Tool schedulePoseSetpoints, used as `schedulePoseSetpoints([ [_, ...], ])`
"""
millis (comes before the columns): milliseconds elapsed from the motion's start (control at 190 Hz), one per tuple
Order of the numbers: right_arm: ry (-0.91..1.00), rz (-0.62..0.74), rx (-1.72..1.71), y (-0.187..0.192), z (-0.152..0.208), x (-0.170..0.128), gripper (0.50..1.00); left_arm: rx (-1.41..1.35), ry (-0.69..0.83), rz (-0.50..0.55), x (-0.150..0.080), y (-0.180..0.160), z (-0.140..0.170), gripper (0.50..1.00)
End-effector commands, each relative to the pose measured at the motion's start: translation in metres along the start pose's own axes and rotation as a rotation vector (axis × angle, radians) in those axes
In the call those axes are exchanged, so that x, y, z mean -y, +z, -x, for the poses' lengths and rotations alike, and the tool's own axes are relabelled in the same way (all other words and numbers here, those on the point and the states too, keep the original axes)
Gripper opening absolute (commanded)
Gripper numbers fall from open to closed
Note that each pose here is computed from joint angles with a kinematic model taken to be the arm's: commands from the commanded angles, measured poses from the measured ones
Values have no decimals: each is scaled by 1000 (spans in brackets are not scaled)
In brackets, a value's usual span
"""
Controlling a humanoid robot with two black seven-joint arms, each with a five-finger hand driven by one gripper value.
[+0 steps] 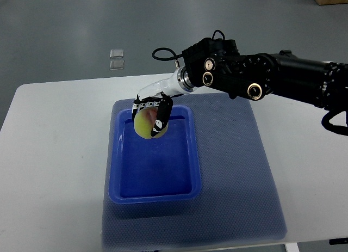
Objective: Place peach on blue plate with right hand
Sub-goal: 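Carry the peach over the blue tray and lower it inside, then open the right hand to release the peach and lift away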
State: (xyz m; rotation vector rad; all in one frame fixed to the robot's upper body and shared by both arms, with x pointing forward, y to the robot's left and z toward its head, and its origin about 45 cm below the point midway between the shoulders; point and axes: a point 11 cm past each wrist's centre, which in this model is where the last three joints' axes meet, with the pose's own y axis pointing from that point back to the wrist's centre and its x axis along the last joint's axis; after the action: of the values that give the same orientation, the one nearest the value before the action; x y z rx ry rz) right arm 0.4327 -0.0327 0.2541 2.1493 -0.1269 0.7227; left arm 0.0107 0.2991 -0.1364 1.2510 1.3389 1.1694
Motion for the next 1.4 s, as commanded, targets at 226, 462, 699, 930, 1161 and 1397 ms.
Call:
schedulePoseSetpoints([
  [226,-38,-6,57,17,28,13,500,3,-1,-3,0,0,1,1000],
  [462,-63,-17,68,18,40,19,500,3,-8,-3,0,0,3,1000],
  [699,-81,-27,79,18,49,22,515,1,-8,-4,0,-1,3,1000],
  [930,-85,-28,84,19,50,22,897,1,-6,-4,0,-1,2,1000],
  [1161,-78,-34,83,15,45,20,930,0,-5,-2,0,0,2,1000],
  [1397,55,-170,126,-27,-10,-2,930,-2,-4,-4,0,-1,1,1000],
])
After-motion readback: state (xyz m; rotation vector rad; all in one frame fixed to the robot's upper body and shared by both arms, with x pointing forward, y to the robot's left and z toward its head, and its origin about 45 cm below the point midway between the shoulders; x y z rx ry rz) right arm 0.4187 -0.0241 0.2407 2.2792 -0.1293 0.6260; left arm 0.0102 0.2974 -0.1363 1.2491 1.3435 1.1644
